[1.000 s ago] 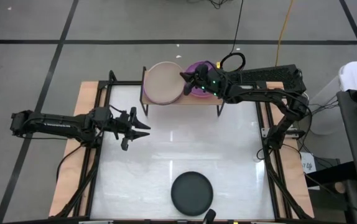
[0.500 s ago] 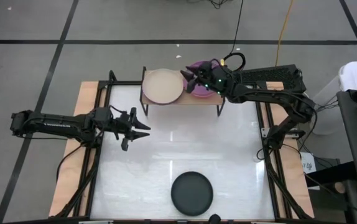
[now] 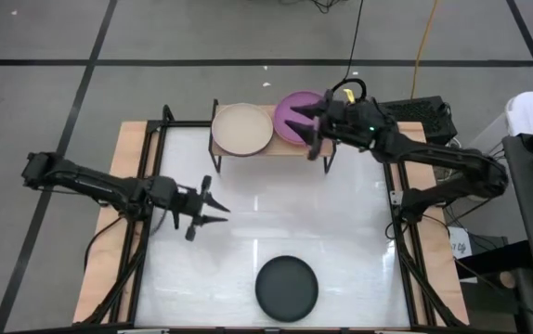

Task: Place and stack plates onto a shelf
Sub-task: Stack the black plate on top of the brown plate on the shelf

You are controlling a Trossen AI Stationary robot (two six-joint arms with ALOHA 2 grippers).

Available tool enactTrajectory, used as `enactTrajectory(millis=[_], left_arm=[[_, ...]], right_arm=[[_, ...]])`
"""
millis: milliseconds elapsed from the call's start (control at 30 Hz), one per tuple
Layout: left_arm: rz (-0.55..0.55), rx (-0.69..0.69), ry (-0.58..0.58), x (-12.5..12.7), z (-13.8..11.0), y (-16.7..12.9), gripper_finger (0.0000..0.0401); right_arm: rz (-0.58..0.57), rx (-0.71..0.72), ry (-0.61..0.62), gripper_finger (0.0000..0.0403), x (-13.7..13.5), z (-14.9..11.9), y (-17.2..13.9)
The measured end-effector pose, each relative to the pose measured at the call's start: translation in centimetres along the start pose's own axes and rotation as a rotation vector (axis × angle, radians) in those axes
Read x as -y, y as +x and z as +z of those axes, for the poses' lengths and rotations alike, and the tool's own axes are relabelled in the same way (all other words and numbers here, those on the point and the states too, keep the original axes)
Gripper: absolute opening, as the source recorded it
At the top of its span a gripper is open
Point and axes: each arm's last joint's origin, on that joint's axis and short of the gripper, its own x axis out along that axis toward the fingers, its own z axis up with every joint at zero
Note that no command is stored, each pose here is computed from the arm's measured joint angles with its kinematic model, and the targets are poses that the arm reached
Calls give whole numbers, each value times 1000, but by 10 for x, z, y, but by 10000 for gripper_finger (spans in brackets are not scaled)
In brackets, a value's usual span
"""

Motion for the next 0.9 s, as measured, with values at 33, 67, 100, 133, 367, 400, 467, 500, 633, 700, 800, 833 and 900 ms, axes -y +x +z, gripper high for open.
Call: enactTrajectory(millis=[33,67,100,133,367,400,467,500,633,700,800,833,900], left_arm=[[-11,6,34,3,-1,5,122],[-27,11,69,7,-2,10,122],[-43,20,106,11,-3,15,122],[-59,26,144,15,-5,20,122],[-195,-41,349,45,2,67,122],[-219,-73,369,50,1,75,122],[-268,-133,420,60,1,92,122],[-292,-161,450,65,1,100,122],[-402,-301,588,86,-8,128,122],[-436,-361,662,97,-14,139,122],[-465,-408,800,114,-22,152,122],[-467,-423,849,118,-25,156,122],[-459,-448,940,127,-31,163,122]], right_arm=[[11,-6,-11,184,-4,4,-5],[21,-13,-16,184,-7,7,-10],[31,-18,-19,183,-10,8,-16],[42,-12,-23,184,-13,10,-20],[61,21,-51,183,-25,15,-56],[49,27,-51,183,-25,15,-60],[16,41,-50,183,-24,15,-69],[4,43,-49,183,-24,13,-73],[-18,45,-45,183,-23,7,-85],[-18,47,-45,183,-23,4,-89],[-19,39,-45,183,-23,-1,-93],[-19,36,-45,183,-23,-2,-94],[-19,29,-45,183,-23,-5,-95]])
